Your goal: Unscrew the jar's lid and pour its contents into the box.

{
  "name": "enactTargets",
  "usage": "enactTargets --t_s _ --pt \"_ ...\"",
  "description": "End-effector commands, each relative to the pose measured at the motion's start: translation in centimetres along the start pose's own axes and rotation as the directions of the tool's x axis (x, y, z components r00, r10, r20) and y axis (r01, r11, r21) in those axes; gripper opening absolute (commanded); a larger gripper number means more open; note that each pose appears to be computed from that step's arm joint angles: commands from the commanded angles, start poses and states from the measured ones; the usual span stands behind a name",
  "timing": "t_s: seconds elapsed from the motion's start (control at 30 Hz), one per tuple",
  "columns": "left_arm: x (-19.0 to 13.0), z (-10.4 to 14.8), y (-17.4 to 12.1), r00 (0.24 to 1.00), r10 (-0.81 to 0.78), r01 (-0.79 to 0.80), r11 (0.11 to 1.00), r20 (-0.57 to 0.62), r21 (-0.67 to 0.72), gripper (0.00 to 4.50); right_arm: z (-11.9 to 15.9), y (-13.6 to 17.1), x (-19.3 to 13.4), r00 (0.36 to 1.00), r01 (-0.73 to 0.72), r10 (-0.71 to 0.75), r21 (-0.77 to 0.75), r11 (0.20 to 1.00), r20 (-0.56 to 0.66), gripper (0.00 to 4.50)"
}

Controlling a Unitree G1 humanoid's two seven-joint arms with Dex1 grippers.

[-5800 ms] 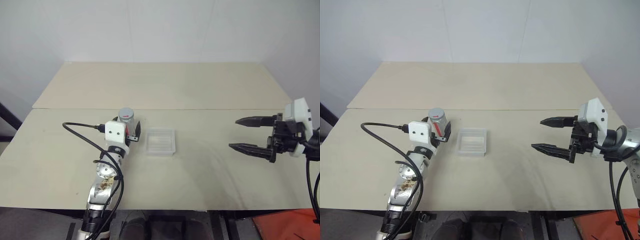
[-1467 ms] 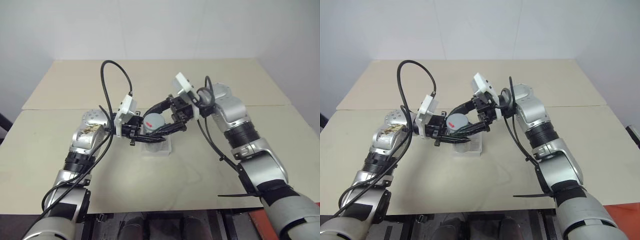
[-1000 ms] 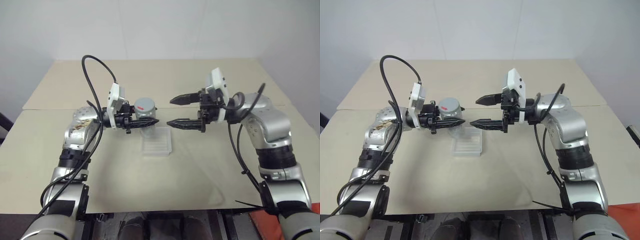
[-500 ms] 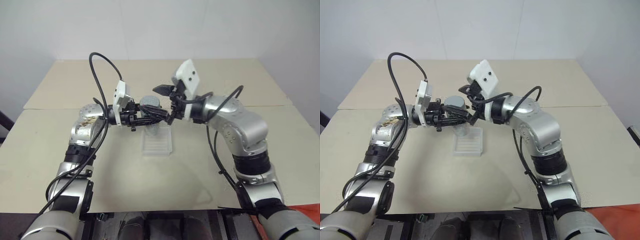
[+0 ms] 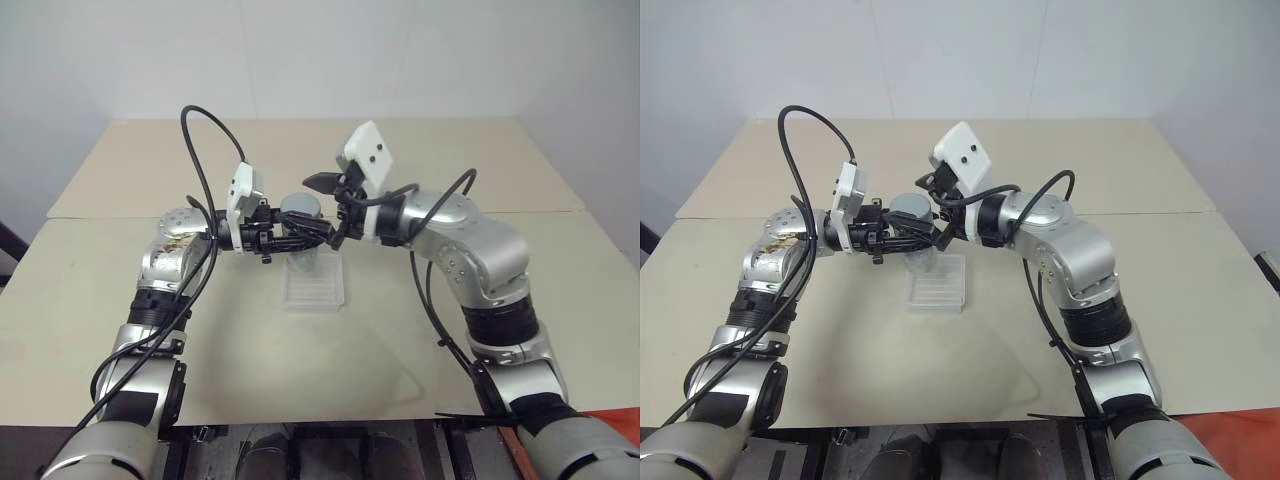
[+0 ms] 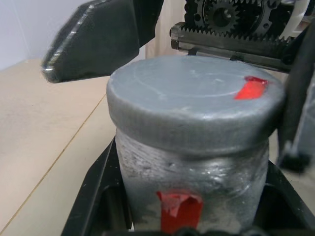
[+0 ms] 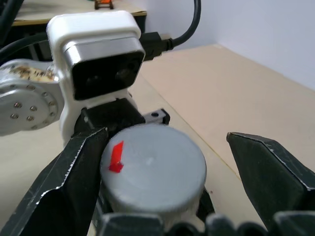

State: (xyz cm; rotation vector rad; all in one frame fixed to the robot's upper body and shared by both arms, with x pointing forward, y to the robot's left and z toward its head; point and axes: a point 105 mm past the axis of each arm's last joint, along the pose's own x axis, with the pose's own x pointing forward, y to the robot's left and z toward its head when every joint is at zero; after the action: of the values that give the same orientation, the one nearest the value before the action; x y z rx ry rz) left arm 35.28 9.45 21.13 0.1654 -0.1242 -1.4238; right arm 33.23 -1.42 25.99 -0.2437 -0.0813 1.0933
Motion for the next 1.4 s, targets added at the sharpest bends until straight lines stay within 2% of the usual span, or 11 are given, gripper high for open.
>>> enactTargets --t_s 0.03,0.5,0.7,0.8,1.0,1.2,1.4 --pt "-0.8 1.7 -0.2 1.0 -0.02 0.018 0.998 0.024 0.068 2.09 0.3 -2.9 -2.5 0.992 0.129 -0.129 -0.014 0.992 0.01 4.44" --pt "-1.2 1.7 -0.5 1.0 -0.022 0.02 0.998 0.022 0.067 2.09 -0.4 -3.8 -5.6 0.989 0.149 -0.149 0.002 0.989 0.002 4.44" --pt "-1.3 1.6 -0.2 1.0 0.006 -0.008 0.998 0.023 0.063 2.09 0.1 -2.4 -6.2 0.997 0.068 -0.067 -0.011 0.998 0.024 4.44" --pt "-0.6 1.5 0.3 0.999 0.024 -0.025 0.998 0.028 0.062 2.09 1.5 -0.6 -5.2 0.997 -0.013 0.015 -0.031 0.999 0.073 4.44" --pt "1.0 1.9 0.2 0.999 -0.006 0.002 0.996 0.042 0.091 2.09 2.8 0.7 -2.9 0.994 -0.033 0.043 -0.091 0.995 0.104 4.44" --pt "1.2 2.0 0.1 0.999 -0.011 0.006 0.995 0.044 0.097 2.09 2.6 1.0 -0.9 0.996 -0.016 0.027 -0.124 0.992 0.089 4.44" --pt "1.0 1.9 -0.2 0.999 -0.017 0.013 0.995 0.043 0.099 2.09 2.8 -0.5 0.3 0.993 0.065 -0.053 -0.108 0.992 0.108 4.44"
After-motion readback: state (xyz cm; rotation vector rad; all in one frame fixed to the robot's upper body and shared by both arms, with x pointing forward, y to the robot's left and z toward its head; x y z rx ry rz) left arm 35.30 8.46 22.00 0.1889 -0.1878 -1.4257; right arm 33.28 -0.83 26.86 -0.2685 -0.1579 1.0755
